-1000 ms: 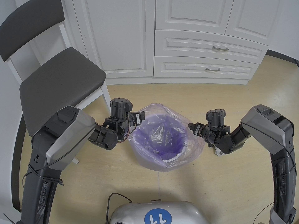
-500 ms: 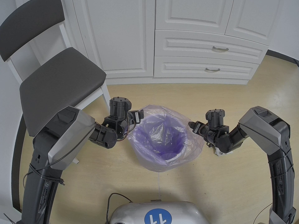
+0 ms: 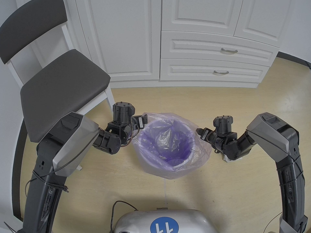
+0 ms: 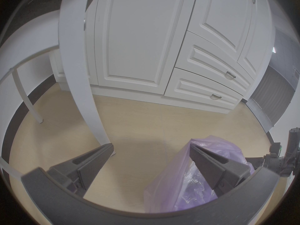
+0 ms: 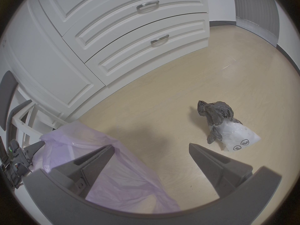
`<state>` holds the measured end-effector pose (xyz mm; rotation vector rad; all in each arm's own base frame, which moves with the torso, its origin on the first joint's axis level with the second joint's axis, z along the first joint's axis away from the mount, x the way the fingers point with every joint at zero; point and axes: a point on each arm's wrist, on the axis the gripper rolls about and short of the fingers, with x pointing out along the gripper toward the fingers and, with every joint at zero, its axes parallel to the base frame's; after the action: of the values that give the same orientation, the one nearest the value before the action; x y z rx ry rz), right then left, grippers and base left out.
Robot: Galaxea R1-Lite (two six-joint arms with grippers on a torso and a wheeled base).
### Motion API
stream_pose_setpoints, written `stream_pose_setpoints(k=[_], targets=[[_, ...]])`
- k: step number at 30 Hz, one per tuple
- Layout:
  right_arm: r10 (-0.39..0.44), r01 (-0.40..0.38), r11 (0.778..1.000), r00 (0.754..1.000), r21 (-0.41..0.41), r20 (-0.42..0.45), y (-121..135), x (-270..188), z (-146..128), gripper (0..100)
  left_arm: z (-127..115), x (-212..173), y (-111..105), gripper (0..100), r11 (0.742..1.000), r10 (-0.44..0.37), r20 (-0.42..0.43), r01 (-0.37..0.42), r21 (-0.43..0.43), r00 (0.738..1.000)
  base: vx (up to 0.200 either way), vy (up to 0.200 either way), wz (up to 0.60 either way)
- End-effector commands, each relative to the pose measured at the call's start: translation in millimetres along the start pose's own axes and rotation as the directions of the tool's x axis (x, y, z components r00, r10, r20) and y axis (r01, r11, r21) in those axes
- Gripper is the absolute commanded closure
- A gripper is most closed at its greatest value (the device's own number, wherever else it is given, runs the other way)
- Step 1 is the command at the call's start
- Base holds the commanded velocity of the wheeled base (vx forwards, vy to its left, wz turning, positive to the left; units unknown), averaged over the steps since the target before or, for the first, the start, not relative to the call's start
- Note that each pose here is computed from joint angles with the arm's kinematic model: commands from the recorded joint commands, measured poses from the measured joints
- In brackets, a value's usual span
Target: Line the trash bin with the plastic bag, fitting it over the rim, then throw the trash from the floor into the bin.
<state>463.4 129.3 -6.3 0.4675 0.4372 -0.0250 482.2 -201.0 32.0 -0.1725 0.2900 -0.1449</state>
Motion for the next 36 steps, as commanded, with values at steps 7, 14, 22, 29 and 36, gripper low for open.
stream_pose_setpoints(k=[7,14,22,29,36], targets=[[-0.023,0.023,1.0,0.999,-0.012,-0.041,-2,2,-7,0,-21,19,13,0,1.0,0.029,-0.028,-0.029,0.001,0.999,0.0,0.0,0.0],[-0.026,0.025,1.0,0.999,-0.016,-0.045,-2,3,-8,0,-23,21,21,0,0.999,0.053,-0.06,-0.052,0.006,0.997,0.0,0.0,0.0],[-0.08,0.074,0.996,0.988,-0.05,-0.129,-5,3,-15,0,-34,20,25,0,0.996,0.084,-0.155,-0.078,0.041,0.984,0.0,0.0,0.0],[-0.1,0.092,0.994,0.982,-0.059,-0.158,-6,4,-16,0,-39,24,31,0,0.995,0.101,-0.183,-0.094,0.047,0.978,0.0,0.0,0.0],[-0.087,0.082,0.996,0.987,-0.046,-0.135,-3,1,-8,0,-27,22,35,0,0.994,0.107,-0.162,-0.104,0.033,0.981,0.0,0.0,0.0]])
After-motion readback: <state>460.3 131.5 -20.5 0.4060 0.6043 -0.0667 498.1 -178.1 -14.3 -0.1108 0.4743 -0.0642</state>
